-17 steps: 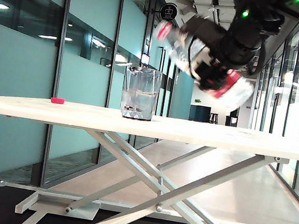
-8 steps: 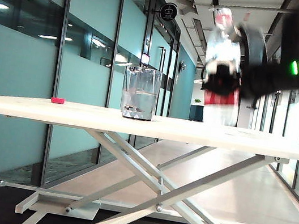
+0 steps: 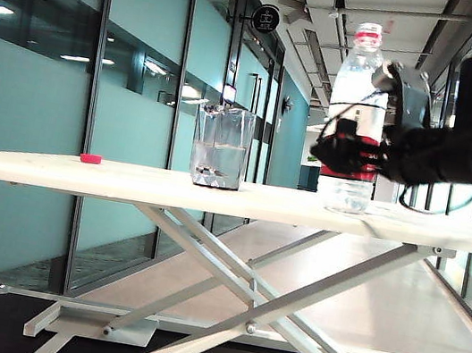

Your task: Pick up the mineral water bottle on the table and pour water into the mug until it's half full.

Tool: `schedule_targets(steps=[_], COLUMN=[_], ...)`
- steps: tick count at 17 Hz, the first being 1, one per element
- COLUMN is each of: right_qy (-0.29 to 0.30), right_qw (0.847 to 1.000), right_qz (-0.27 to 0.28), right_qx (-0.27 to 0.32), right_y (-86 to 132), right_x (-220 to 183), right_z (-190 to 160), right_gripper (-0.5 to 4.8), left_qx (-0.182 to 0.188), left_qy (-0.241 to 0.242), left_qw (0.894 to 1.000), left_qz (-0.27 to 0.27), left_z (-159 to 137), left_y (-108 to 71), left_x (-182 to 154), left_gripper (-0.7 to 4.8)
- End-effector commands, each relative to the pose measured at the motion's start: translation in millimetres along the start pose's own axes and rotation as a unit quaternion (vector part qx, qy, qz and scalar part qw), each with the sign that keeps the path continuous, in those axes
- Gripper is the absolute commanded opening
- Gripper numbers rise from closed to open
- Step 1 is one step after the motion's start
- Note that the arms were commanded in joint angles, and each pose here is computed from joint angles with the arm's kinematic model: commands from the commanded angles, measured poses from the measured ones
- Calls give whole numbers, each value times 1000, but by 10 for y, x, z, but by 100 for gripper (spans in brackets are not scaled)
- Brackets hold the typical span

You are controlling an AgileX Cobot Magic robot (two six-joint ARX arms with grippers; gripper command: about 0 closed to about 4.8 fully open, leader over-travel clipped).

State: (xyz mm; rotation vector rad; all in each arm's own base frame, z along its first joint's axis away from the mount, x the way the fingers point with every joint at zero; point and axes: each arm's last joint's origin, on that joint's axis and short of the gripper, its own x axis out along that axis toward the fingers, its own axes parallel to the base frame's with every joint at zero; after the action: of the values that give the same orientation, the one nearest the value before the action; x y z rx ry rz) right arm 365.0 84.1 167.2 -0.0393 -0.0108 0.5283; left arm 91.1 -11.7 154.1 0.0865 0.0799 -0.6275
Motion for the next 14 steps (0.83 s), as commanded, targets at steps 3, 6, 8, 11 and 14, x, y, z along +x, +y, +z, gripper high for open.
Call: schedule_targets(steps=[3, 6, 8, 11, 14], right_qy=[-41, -49, -55, -37, -36], right_qw=[999, 999, 998, 999, 999], right_qz=[-2, -16, -37, -37, -35], right_qx=[-5, -7, -8, -2, -2], right_y=[74, 186, 276, 477, 619], right_x=[-290, -657, -955, -1545, -1952], right_z=[226, 338, 407, 434, 406], right_gripper=[479, 479, 479, 89, -6], left_qx=[0, 3, 4, 13, -1], left_qy=[2, 3, 8, 9, -17], left_qw=[1000, 1000, 998, 982, 975], left_qz=[-2, 8, 55, 187, 221], left_z=[-3, -3, -2, 25, 75], left_y=[-1, 4, 32, 111, 131], left_x=[0, 0, -2, -21, -33], left_gripper=[-5, -5, -5, -5, -5])
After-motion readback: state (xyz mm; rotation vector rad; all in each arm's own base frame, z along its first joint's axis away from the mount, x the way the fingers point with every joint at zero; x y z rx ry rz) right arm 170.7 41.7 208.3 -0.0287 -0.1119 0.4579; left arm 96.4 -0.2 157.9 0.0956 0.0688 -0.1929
